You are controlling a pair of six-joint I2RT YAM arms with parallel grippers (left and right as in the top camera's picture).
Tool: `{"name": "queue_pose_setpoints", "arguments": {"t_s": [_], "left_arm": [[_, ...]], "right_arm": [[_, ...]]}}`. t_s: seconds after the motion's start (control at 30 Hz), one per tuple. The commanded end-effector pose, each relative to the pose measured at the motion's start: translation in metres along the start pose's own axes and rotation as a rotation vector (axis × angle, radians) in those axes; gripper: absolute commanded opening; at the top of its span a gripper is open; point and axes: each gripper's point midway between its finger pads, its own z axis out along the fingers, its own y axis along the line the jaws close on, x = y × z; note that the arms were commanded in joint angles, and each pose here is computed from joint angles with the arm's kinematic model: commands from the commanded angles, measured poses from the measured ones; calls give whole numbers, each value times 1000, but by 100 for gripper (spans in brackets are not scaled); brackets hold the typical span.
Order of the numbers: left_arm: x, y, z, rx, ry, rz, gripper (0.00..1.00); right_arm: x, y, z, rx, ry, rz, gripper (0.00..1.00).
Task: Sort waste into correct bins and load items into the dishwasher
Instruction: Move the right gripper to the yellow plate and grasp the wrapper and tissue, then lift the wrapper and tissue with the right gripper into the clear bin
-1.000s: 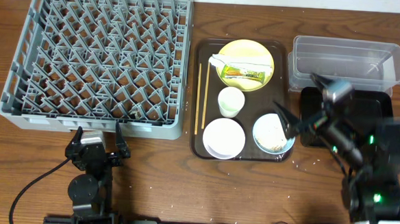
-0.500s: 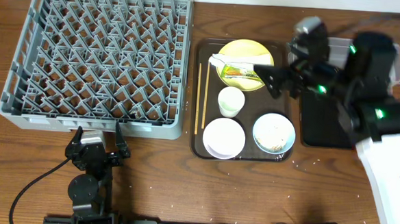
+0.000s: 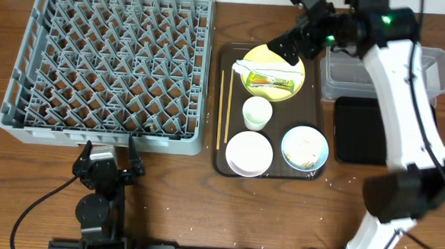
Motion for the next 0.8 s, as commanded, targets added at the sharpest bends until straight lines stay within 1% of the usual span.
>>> {"name": "queue_pose_setpoints", "arguments": {"t_s": [0.0,0.1,0.2,0.33,0.37,0.47,0.63,0.77], "left_arm": [[19,2,2,-11,48,8,90],[19,2,2,-11,48,7,91],[19,2,2,-11,48,8,91],[19,2,2,-11,48,7,91],[19,2,2,-11,48,7,91],[19,2,2,-11,48,7,90],[19,2,2,-11,48,8,90],[19,2,2,-11,48,7,90]], "right_arm": [[12,-20,26,50,98,-86,99],[31,-43,50,96,166,-99,99],[43,-56,71,101,191,-97,99],[55,-55,99,40,200,-89,99],[60,-56,107,27,212,-132,99],[77,-63,123,23,267,-233,94],[108,-85,146,124,400,-252,88],[130,-94,166,170,489,-277,81]]}}
